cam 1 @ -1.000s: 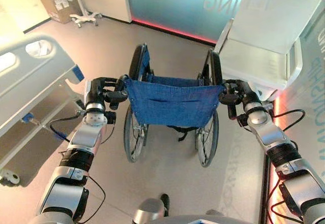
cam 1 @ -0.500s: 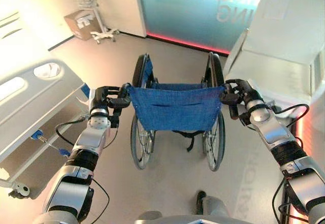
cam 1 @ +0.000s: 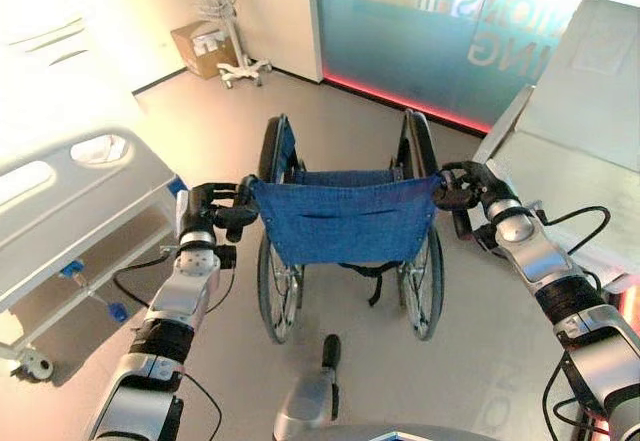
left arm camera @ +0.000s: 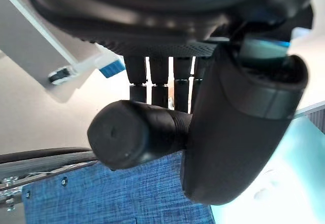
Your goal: Push the wheelchair next to the bed
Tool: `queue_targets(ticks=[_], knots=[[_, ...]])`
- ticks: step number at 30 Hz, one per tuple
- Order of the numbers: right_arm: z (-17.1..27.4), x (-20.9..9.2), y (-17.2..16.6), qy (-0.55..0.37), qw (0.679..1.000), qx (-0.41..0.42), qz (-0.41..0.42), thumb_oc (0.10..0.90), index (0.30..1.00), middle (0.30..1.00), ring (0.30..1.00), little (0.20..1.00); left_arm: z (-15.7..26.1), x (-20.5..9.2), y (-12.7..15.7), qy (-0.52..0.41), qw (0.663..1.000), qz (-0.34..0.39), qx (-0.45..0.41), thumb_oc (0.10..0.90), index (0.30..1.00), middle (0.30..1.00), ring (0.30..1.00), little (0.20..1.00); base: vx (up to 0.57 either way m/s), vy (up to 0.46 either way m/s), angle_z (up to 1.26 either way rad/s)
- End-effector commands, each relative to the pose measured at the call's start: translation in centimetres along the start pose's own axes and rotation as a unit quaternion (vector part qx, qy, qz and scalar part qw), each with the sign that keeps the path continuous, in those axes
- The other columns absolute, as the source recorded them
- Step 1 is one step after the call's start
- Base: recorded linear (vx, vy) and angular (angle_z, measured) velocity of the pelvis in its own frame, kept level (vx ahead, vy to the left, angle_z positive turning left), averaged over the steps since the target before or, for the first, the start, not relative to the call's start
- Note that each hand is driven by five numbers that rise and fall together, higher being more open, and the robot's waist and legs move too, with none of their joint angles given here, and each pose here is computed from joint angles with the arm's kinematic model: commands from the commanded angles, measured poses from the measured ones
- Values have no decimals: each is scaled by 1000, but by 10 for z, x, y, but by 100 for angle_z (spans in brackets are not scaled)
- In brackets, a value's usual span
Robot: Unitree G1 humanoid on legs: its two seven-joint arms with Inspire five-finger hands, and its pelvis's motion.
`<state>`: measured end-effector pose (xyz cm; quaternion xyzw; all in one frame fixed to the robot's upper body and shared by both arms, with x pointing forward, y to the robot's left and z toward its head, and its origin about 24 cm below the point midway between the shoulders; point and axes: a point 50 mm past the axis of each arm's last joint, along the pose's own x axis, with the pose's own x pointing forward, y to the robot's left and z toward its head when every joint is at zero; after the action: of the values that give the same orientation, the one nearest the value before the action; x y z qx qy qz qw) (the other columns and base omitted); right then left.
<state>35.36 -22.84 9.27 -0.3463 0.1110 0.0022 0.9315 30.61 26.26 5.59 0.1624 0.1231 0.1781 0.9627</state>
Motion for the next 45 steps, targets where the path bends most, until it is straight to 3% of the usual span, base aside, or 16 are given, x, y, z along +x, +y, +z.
queue_targets(ticks=[1, 9, 22, 28, 37, 45], knots=[[-18, -3, -4, 29, 998, -42, 21, 400, 300, 300, 300, 300, -33, -3, -5, 44, 991, -62, 111, 400, 300, 300, 300, 300, 426, 134, -25], [-36, -10, 4, 48, 997, -53, 20, 400, 300, 300, 300, 300, -31, -5, -12, 42, 988, -77, 127, 400, 300, 300, 300, 300, 398, 117, -22], [-5, 6, -34, 40, 995, -83, -27, 400, 300, 300, 300, 300, -4, 6, -24, 7, 988, -97, 117, 400, 300, 300, 300, 300, 372, -287, 34], [-15, 1, -26, 52, 994, -94, 8, 400, 300, 300, 300, 300, -31, -8, -29, 44, 988, -103, 108, 400, 300, 300, 300, 300, 404, -392, 67], [-23, 6, -33, 62, 988, -138, -10, 400, 300, 300, 300, 300, -35, -18, -55, 36, 985, -134, 101, 400, 300, 300, 300, 300, 232, -213, 52], [-26, 8, -23, 62, 987, -146, 8, 400, 300, 300, 300, 300, -47, -26, -39, 44, 986, -126, 100, 400, 300, 300, 300, 300, 281, -46, -15]])
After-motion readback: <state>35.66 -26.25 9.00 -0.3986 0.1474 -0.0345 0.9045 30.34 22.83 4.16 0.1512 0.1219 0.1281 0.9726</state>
